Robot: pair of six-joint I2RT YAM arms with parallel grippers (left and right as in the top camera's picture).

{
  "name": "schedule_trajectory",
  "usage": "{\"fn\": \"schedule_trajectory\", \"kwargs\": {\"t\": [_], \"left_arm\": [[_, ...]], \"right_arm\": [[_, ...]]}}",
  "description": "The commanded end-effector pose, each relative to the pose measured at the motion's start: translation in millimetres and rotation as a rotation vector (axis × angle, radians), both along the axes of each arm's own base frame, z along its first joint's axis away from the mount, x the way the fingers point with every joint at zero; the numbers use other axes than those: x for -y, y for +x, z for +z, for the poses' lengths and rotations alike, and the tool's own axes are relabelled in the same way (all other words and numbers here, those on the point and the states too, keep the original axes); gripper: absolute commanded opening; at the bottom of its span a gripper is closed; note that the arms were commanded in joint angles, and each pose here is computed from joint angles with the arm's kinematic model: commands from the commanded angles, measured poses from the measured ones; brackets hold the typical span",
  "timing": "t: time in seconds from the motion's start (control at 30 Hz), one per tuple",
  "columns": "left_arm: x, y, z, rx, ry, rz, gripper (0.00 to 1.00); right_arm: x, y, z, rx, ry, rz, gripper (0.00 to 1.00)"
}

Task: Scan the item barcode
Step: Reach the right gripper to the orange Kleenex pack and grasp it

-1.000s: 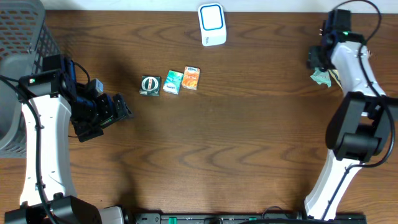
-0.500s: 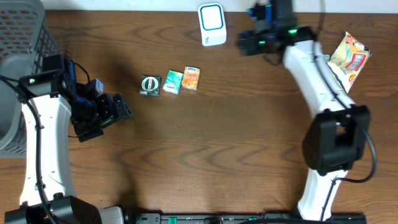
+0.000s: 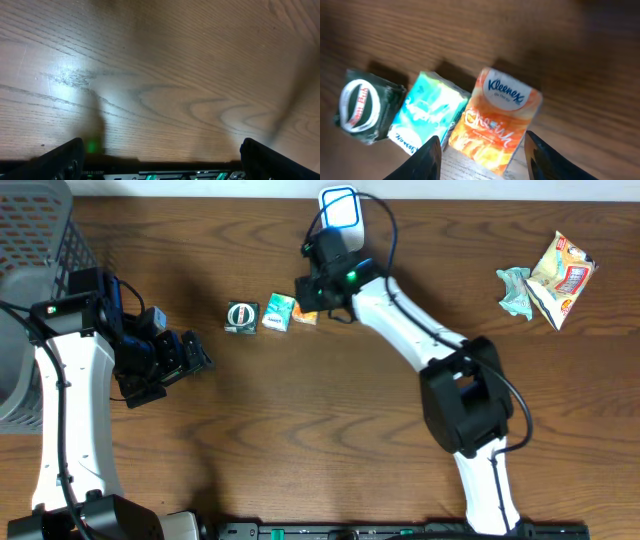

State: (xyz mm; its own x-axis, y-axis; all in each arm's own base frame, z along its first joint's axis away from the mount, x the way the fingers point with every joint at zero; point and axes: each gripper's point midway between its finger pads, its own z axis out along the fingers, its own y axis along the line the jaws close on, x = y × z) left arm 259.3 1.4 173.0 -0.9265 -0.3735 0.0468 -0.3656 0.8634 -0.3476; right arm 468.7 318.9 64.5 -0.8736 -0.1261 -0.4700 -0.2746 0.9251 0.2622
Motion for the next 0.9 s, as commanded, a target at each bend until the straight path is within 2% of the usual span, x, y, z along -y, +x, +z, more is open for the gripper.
{"fn": "schedule_trajectory", "kwargs": {"t": [0.0, 0.33, 0.57, 0.73, 0.87], "left_arm": [[0.2, -0.7, 0.4, -0.004, 0.001, 0.003, 0.98], [0.1, -0.7, 0.4, -0.004, 0.001, 0.004, 0.98], [0.2, -0.7, 0.4, -0.004, 0.001, 0.003, 0.98], [0.2, -0.7, 0.4, -0.004, 0.001, 0.003, 0.98], [0.2, -0.7, 0.4, -0.004, 0.001, 0.003, 0.98]], "right_arm": [[6.9, 3.9, -15.7, 0.013, -0.075, -0.089, 0.5], [27.2, 2.5, -38.4, -0.054, -0.112, -0.227, 0.54], [19.9, 2.6, -45.1, -0.1, -0.041, -0.2, 0.58], [5.2, 3.1, -55.5, -0.153, 0.064, -0.151, 0.58], [6.5, 0.6, -69.7, -0.18, 0.057, -0.151, 0.56]]}}
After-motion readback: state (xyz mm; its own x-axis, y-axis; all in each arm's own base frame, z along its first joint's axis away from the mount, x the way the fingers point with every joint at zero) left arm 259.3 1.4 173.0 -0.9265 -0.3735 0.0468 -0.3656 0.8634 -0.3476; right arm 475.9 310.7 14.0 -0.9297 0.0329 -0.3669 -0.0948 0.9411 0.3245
